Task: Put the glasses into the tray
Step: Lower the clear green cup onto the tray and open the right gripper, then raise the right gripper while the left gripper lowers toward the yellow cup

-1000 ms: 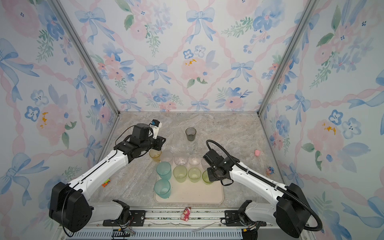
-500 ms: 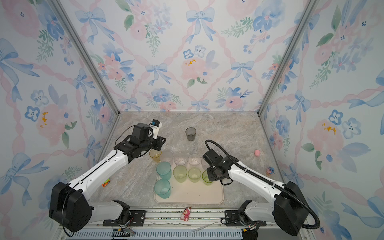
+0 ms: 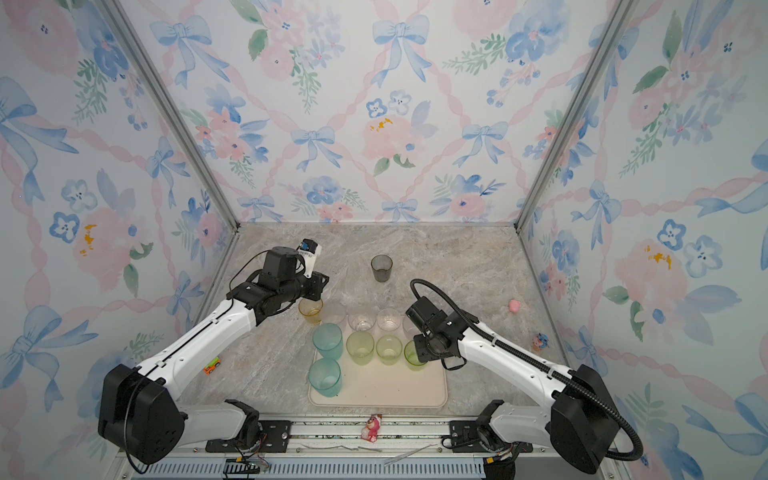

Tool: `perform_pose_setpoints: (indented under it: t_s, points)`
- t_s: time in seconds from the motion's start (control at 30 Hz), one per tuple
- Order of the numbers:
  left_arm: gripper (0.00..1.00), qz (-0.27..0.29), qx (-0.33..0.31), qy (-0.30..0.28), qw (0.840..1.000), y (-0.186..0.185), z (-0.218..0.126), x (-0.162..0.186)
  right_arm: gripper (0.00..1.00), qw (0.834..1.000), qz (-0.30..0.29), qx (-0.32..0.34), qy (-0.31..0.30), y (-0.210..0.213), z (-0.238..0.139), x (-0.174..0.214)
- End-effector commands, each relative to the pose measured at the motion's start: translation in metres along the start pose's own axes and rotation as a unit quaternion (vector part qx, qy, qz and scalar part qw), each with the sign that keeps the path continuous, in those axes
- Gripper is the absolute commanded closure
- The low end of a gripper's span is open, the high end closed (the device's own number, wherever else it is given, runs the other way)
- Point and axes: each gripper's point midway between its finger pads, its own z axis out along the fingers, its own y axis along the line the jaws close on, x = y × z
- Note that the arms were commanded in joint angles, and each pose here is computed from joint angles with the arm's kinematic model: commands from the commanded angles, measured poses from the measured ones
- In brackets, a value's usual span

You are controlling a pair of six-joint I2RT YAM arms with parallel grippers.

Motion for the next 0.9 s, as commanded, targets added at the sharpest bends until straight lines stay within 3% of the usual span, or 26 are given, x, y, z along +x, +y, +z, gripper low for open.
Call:
perform_pose_setpoints:
  t_s: [0.0, 0.17, 0.33, 0.87]
  points:
    - [0.77, 0.006, -0.042, 0.019, 0.999, 0.017, -0.004, 0.005, 0.46, 0.999, -0.004, -0.006, -0.038, -0.004, -0.034, -0.018]
    - [0.80, 0.000, -0.079, 0.037, 0.996, 0.037, -0.010, 0.017, 0.41, 0.995, -0.001, -0.020, -0.102, -0.012, -0.076, -0.040]
    - [0.83, -0.018, -0.096, 0.053, 0.994, 0.047, -0.015, 0.029, 0.40, 0.988, 0.017, -0.041, -0.150, -0.016, -0.088, -0.063]
    - [0.82, -0.064, -0.117, 0.163, 0.978, 0.071, -0.005, 0.088, 0.39, 0.988, 0.006, -0.050, -0.149, -0.017, -0.074, -0.073]
